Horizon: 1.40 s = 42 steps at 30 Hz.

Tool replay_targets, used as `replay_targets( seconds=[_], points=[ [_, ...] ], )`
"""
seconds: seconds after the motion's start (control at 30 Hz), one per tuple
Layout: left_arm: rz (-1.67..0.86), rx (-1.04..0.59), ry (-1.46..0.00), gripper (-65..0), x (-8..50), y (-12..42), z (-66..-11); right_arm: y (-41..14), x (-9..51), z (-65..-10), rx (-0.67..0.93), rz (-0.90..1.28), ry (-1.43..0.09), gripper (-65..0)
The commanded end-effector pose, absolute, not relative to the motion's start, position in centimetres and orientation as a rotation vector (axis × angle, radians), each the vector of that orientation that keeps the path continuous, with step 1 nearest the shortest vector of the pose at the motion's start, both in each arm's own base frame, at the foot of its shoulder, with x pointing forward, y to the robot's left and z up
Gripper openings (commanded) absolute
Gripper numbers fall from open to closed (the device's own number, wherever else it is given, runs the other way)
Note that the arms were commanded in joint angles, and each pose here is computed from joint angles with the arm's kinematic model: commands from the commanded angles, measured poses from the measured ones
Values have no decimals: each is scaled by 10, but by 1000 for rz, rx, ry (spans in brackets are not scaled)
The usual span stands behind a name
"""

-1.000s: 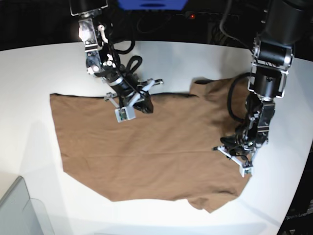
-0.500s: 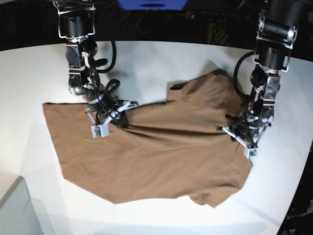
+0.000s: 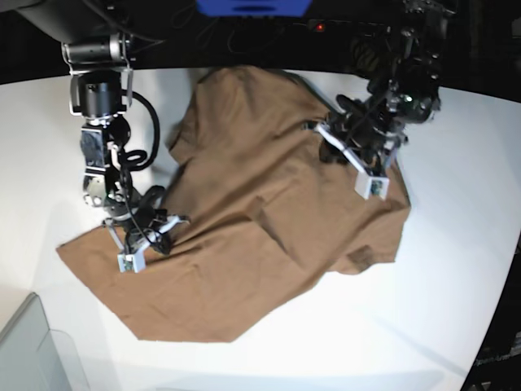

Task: Layout the t-shirt on the table in an organized manner, then fold the t-shirt properly
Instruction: 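Grasp the shirt with both grippers and drag it toward the robot, then release the left gripper and regrasp the shirt near its middle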

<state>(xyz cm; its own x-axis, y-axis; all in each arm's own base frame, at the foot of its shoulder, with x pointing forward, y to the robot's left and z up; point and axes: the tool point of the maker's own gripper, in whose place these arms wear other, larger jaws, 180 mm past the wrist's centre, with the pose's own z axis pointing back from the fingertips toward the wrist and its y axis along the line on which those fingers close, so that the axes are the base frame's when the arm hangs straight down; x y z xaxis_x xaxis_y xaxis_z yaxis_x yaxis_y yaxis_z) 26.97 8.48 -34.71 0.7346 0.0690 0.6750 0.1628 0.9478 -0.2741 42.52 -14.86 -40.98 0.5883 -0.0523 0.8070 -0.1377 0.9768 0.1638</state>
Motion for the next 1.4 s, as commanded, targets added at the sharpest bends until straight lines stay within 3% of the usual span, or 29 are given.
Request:
replay_targets(
  seconds=[0.0, 0.2, 0.4, 0.73, 0.9, 1.13, 1.37],
  points=[
    [-68, -334, -816, -502, 279, 84, -326, -159, 447, -366, 213, 41, -1081, -650],
    [10, -260, -896, -501, 312, 123, -311, -173, 411, -323, 171, 29, -1202, -650],
    [190, -174, -839, -501, 371, 188, -340, -124, 334, -344, 248, 22, -1085, -650],
    [303, -150, -709, -501, 408, 213, -390, -38, 250, -404, 429, -7, -854, -650],
    [248, -114, -632, -501, 381, 205, -432, -56, 247, -431, 386, 22, -789, -650],
    [218, -87, -511, -501, 314, 206, -473, -128, 275, -436, 244, 12, -810, -650],
    [119, -148, -505, -501, 243, 170, -455, -184, 331, -432, 150, 11, -832, -650]
  ],
)
